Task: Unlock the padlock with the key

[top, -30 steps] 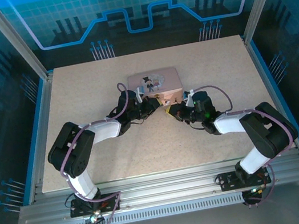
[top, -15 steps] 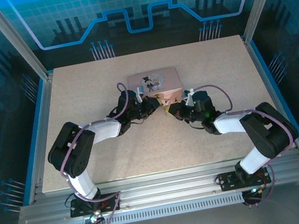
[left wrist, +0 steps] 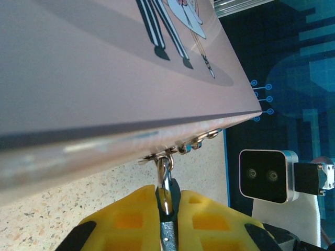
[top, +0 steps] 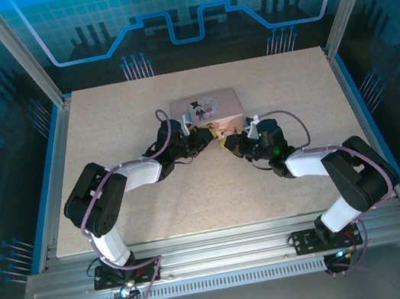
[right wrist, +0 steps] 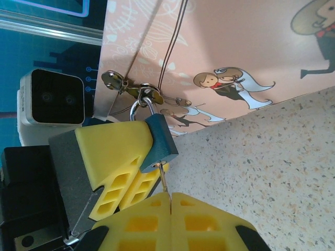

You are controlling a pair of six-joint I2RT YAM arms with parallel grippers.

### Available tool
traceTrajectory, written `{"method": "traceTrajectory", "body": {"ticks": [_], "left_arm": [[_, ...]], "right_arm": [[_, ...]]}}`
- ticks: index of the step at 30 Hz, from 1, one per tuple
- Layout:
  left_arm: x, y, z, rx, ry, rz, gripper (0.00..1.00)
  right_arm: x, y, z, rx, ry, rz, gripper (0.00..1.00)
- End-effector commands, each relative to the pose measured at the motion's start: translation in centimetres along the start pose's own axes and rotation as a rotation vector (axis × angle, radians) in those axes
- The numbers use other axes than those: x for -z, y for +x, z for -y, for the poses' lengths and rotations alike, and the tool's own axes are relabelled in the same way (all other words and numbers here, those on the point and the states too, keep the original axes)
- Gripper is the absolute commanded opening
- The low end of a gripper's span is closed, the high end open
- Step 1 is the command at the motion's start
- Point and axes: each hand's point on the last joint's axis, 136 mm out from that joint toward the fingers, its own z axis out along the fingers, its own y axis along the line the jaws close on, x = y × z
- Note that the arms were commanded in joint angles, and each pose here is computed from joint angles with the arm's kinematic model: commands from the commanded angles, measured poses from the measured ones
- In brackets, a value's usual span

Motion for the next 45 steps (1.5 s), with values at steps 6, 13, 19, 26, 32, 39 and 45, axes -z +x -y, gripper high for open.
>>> {"method": "traceTrajectory", "body": {"ticks": [6, 13, 19, 26, 32, 39, 45], "left_arm": [[0.0, -0.4, 2.9, -0.018, 0.105, -0.001, 0.1], [0.1, -0.5, 3.3, -0.012, 0.127, 0.002, 0.09], [0.1, -0.5, 3.9, -0.009, 0.149, 0.004, 0.1], [0.0, -0.4, 4.3, -0.004, 0.164, 0.005, 0.1], [0.1, -0.5, 4.5, -0.007, 0.168, 0.01, 0.1], [0.7, -1.3, 3.9, -0.003, 0.159, 0.049, 0.1], [0.8, -1.6, 3.7, 0.004, 0.158, 0.058, 0.1]], "right_arm": [[-0.7, -1.2, -2.7, 0.047, -0.054, 0.045, 0.0], [-1.2, -1.7, -2.0, 0.034, -0.04, 0.08, 0.0], [-1.5, -1.9, -1.7, 0.019, -0.054, 0.097, 0.0], [-1.6, -2.1, -1.1, -0.022, -0.07, 0.127, 0.0], [-2.1, -1.9, -0.7, -0.05, -0.104, 0.117, 0.0], [-0.9, -0.5, 0.9, 0.056, -0.059, 0.086, 0.0], [1.1, 0.0, 1.3, 0.137, -0.036, 0.087, 0.0]]}}
